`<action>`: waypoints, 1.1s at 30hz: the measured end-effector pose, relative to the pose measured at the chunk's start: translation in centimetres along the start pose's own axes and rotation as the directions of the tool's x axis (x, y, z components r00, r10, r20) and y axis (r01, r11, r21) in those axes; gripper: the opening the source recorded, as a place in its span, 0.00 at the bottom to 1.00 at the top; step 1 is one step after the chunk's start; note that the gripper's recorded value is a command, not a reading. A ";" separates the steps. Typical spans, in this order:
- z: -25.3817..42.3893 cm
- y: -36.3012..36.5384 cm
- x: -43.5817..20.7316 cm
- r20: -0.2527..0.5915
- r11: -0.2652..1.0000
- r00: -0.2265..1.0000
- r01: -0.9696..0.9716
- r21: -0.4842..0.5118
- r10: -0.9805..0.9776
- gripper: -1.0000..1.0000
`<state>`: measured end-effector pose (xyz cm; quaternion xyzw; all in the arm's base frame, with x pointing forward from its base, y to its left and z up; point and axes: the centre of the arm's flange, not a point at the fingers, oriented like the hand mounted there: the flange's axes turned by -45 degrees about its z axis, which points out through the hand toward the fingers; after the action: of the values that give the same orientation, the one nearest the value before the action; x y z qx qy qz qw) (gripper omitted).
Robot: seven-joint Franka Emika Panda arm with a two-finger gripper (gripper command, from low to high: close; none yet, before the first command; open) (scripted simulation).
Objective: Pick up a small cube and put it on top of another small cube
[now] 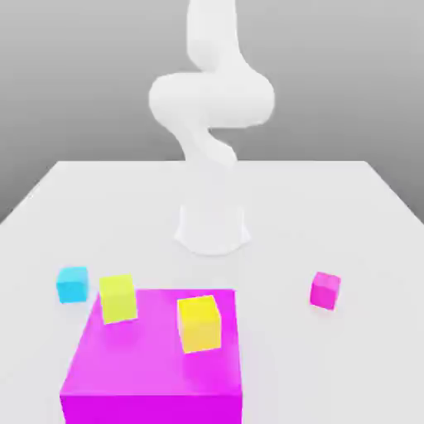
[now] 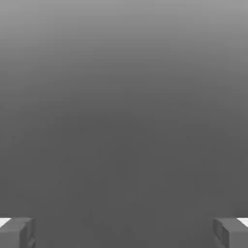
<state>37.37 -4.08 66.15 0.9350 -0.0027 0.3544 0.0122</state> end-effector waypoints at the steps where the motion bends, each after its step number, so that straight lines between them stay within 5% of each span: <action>1: 2.6 1.9 -0.9 0.037 1.000 0.999 0.009 -0.010 -0.009 0.50; 11: 20.7 17.3 -18.6 0.388 0.996 0.919 0.089 -0.019 -0.075 0.50; 19: 24.7 22.4 -39.8 0.621 0.992 0.774 0.095 0.080 -0.124 0.50; 33: 28.7 22.7 -47.3 0.655 0.991 0.743 0.093 0.100 -0.136 0.50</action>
<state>20.70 -27.69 13.77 0.9981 0.0613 0.0001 0.0036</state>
